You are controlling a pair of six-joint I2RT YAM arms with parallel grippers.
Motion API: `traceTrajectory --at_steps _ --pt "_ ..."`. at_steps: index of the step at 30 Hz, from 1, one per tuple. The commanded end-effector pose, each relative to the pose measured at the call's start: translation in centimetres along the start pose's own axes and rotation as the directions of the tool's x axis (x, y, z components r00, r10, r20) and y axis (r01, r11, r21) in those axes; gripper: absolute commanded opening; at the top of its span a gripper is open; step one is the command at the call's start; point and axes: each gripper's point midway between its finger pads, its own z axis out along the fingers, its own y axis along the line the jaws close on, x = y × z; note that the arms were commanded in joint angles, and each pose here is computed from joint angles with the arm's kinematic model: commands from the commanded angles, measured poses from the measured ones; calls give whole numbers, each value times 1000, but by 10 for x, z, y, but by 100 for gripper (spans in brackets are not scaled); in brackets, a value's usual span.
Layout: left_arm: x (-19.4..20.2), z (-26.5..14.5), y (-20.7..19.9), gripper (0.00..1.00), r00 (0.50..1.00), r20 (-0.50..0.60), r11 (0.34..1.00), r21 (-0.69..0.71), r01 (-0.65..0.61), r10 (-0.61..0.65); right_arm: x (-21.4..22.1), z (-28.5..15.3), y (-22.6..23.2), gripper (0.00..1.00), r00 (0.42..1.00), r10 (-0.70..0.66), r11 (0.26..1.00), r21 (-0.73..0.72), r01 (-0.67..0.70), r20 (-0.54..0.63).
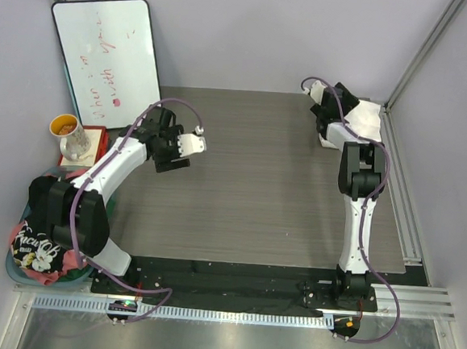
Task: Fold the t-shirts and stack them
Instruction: Put the neatly folded tshirt into the corner of the board with the right arm
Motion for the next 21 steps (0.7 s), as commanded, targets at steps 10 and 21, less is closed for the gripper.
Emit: traceTrajectory --at_steps 10,21 --pt "-91 -94 116 100 821 446 815 -280 507 -357 -104 -208 -196 100 814 509 861 -144 -488 280" --pt "-89 -173 119 100 413 779 440 -197 876 -473 -42 -339 -45 100 730 682 547 -688 -476 37"
